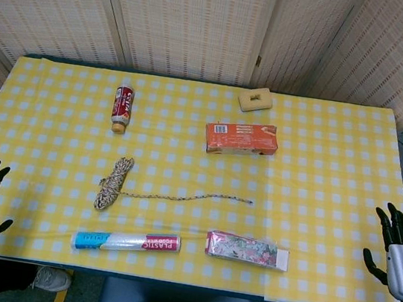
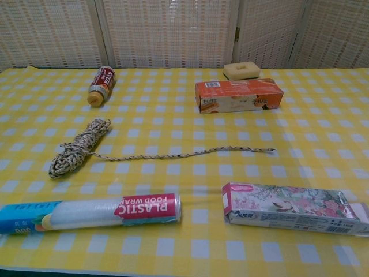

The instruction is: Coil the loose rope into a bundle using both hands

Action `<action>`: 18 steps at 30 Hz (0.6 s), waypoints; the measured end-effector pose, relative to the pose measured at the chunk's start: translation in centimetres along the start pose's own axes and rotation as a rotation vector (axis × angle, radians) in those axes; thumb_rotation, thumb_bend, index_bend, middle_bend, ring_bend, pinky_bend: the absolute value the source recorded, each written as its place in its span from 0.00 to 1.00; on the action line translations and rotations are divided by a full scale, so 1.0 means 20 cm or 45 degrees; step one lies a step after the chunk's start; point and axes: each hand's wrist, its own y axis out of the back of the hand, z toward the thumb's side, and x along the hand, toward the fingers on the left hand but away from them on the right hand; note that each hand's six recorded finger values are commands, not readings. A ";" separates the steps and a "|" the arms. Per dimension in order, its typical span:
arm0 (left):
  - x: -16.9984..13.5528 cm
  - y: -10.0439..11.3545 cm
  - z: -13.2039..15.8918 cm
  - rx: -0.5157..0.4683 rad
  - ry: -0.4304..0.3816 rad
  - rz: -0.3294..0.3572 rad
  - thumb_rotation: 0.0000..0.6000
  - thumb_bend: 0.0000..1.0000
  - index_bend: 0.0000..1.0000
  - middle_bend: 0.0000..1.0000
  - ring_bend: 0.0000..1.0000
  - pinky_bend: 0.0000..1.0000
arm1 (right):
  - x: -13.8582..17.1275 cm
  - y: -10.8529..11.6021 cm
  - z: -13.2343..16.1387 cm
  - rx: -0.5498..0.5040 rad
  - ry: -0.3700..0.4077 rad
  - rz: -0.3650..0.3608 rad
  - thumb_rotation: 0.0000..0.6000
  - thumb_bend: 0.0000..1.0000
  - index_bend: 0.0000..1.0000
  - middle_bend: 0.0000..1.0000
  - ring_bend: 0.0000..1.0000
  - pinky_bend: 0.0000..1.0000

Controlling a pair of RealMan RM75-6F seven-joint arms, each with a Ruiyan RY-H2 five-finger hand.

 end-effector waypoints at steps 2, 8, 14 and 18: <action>0.00 -0.01 0.01 -0.012 -0.001 0.004 1.00 0.15 0.02 0.00 0.00 0.00 | 0.00 0.01 0.00 -0.007 -0.001 -0.006 1.00 0.40 0.00 0.00 0.05 0.00; 0.00 -0.02 0.01 -0.026 -0.002 0.016 1.00 0.15 0.02 0.00 0.00 0.00 | 0.01 0.03 -0.01 -0.009 -0.005 -0.020 1.00 0.40 0.00 0.00 0.05 0.00; 0.01 -0.01 0.02 -0.036 -0.012 0.035 1.00 0.15 0.02 0.00 0.01 0.00 | 0.02 0.03 -0.02 -0.018 -0.008 -0.018 1.00 0.40 0.00 0.00 0.05 0.00; 0.01 0.00 0.04 -0.037 -0.028 0.045 1.00 0.15 0.02 0.01 0.01 0.00 | 0.02 0.03 -0.03 -0.017 -0.012 -0.022 1.00 0.40 0.00 0.00 0.05 0.00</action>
